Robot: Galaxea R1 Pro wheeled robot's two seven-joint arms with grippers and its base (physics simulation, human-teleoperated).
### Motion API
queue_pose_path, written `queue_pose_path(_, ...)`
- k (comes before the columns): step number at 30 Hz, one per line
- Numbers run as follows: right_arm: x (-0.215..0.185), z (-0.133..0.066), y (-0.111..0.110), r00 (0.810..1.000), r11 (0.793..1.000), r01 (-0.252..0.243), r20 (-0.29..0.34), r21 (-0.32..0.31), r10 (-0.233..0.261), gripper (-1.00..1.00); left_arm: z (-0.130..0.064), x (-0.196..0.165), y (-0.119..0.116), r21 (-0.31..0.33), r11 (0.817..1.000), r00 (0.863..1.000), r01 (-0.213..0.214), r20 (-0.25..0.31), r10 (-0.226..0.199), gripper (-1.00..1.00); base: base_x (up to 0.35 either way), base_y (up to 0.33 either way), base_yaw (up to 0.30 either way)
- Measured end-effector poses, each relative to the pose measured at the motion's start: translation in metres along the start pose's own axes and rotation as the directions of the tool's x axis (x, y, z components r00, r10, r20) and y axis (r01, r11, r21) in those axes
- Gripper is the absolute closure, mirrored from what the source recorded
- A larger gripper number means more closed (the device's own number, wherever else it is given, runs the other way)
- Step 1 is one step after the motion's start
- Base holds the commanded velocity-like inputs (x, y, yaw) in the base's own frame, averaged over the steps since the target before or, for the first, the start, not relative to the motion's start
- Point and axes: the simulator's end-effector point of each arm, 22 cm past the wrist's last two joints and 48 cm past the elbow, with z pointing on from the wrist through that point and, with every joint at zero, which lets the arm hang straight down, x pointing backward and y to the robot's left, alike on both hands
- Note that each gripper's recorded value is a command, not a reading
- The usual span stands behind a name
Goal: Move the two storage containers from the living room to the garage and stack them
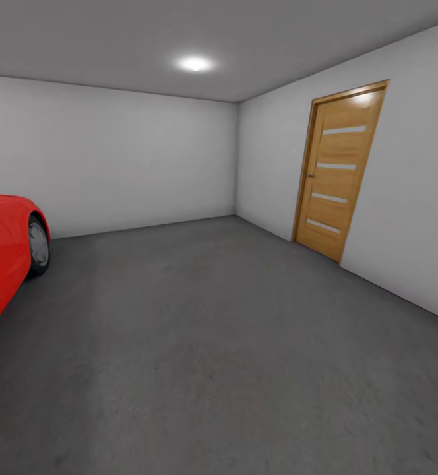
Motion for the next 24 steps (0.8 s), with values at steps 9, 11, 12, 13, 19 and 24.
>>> queue_pose_path(9, 0.0, 0.0, -0.0007, 1.0, 1.0, 0.001, 0.0, -0.001, -0.001, -1.0, 0.0, 0.0003, 0.0003, -0.001, 1.0, 1.0, 0.0, -0.002, 0.0, -1.0, 0.322, 0.0, 0.0)
queue_pose_path(11, -0.0002, 0.0, -0.0006, 1.0, 1.0, 0.001, 0.001, -0.001, -0.001, -1.0, 0.0, 0.0005, 0.001, -0.005, 1.0, 1.0, 0.001, -0.003, -0.001, -1.0, 0.322, 0.0, 0.0)
queue_pose_path(12, -0.0002, 0.0, -0.0006, 1.0, 1.0, 0.001, 0.001, -0.001, -0.001, -1.0, 0.0, 0.0006, 0.0012, -0.006, 1.0, 1.0, 0.001, -0.003, -0.001, -1.0, 0.322, 0.0, 0.0)
queue_pose_path(13, -0.0003, 0.0, -0.0006, 1.0, 1.0, 0.001, 0.001, -0.001, -0.001, -1.0, 0.0, 0.0006, 0.0013, -0.006, 1.0, 1.0, 0.001, -0.003, -0.001, -1.0, 0.322, 0.0, 0.0)
queue_pose_path(19, -0.0004, 0.0, -0.0007, 1.0, 1.0, 0.0, 0.002, 0.001, 0.0, -1.0, 0.0, 0.0007, 0.0016, -0.007, 1.0, 1.0, 0.001, -0.003, -0.001, -1.0, 0.322, 0.0, 0.0)
queue_pose_path(24, -0.0076, -0.0001, 0.0004, 0.999, 1.0, -0.008, 0.034, 0.0, 0.008, -1.0, 0.0, 0.0004, 0.0016, -0.007, 1.0, 1.0, 0.002, -0.002, -0.002, -1.0, 0.322, 0.0, 0.0)
